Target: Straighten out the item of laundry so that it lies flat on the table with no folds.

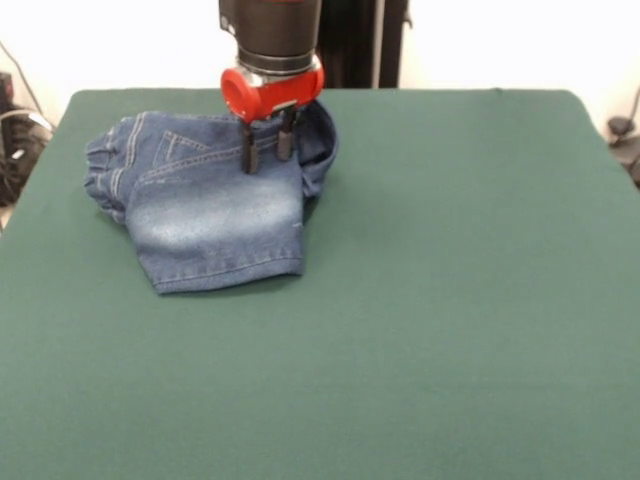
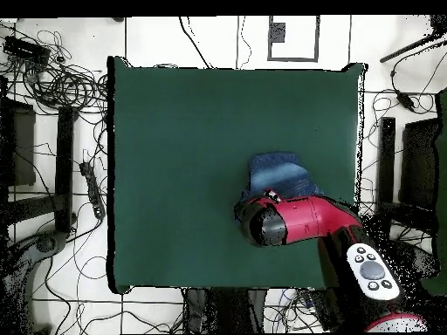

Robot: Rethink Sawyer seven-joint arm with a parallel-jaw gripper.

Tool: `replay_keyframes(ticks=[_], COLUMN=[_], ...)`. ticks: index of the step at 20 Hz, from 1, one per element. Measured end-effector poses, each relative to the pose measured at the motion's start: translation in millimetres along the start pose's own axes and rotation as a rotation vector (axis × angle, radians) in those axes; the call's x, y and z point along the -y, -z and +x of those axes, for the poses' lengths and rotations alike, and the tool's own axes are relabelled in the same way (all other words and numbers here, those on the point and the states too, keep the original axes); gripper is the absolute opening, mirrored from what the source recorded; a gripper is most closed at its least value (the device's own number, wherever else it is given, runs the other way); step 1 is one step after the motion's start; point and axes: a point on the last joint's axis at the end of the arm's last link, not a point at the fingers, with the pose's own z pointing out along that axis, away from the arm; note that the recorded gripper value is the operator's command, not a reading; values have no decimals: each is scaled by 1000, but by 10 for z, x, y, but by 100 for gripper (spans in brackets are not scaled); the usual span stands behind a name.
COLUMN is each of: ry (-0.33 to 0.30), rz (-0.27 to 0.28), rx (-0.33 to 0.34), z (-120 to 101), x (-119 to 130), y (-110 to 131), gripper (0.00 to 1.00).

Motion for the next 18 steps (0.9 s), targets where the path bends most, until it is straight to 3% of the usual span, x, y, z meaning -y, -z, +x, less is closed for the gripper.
replay_keyframes(ticks=[13,14,18], ry=[-7,-8,-8], rz=[4,12,22], rx=[12,26,39], z=[36,43,44], x=[-52,-67,-66], y=[-99,-138,-157], gripper=[100,0,0])
